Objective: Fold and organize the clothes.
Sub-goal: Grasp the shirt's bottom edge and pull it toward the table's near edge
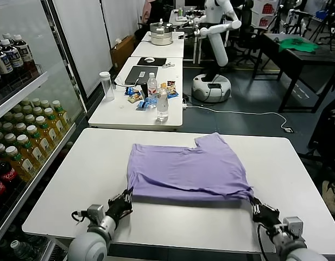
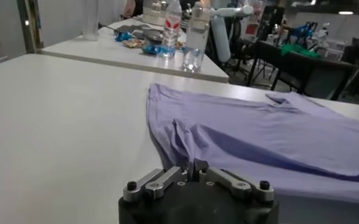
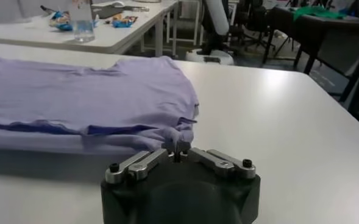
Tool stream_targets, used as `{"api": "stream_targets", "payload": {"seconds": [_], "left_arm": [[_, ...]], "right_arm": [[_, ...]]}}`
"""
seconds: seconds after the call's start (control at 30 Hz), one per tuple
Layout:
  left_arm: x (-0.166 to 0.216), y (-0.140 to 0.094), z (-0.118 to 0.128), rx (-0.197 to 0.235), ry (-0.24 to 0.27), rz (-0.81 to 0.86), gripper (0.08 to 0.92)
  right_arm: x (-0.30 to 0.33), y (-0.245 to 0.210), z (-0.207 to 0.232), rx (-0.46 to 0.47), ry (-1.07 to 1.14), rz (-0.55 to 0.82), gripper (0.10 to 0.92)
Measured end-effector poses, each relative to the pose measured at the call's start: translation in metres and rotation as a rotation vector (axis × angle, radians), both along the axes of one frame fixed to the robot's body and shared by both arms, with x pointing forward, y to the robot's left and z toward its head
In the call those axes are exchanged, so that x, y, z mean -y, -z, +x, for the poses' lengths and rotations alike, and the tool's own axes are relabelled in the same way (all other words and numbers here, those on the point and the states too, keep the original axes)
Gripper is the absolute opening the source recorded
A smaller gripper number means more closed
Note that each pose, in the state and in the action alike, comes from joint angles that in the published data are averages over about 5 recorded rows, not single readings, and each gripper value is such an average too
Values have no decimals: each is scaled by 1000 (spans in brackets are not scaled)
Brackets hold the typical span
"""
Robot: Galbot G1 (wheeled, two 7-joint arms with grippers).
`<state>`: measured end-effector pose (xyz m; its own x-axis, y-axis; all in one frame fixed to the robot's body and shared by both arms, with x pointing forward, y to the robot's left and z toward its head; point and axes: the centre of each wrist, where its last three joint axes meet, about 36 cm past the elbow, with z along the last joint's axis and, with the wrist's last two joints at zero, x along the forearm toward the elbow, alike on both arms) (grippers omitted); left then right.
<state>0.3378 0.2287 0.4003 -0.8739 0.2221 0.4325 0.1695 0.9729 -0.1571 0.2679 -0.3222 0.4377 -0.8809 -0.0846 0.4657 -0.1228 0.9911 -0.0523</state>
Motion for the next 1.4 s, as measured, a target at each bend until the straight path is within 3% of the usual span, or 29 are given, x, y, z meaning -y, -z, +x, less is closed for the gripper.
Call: {"api": "stream_targets", "payload": {"seconds": [0.27,0.57,0.67,0.87,1.13,1.4], "left_arm": [[-5,-3,-39,-32,28,57,132],[-14,-2,-56,-67,36,112,132],[-13,-4,-60,-72,43,117,151],[-12,-13,-64,-57,42,117,301],[-13,-38,-59,27,26,116,517],[-11,-41,-34,79,6,110,741]], "right_arm": [[-4,-3,-38,-60,-19,-73,113],[-5,-1,-55,-97,-38,-126,113],[-8,-3,-58,-90,-45,-136,149],[-11,-13,-55,-27,-65,-146,316],[-10,-30,-37,74,-57,-149,550],[-6,-26,15,136,-38,-133,782]]}}
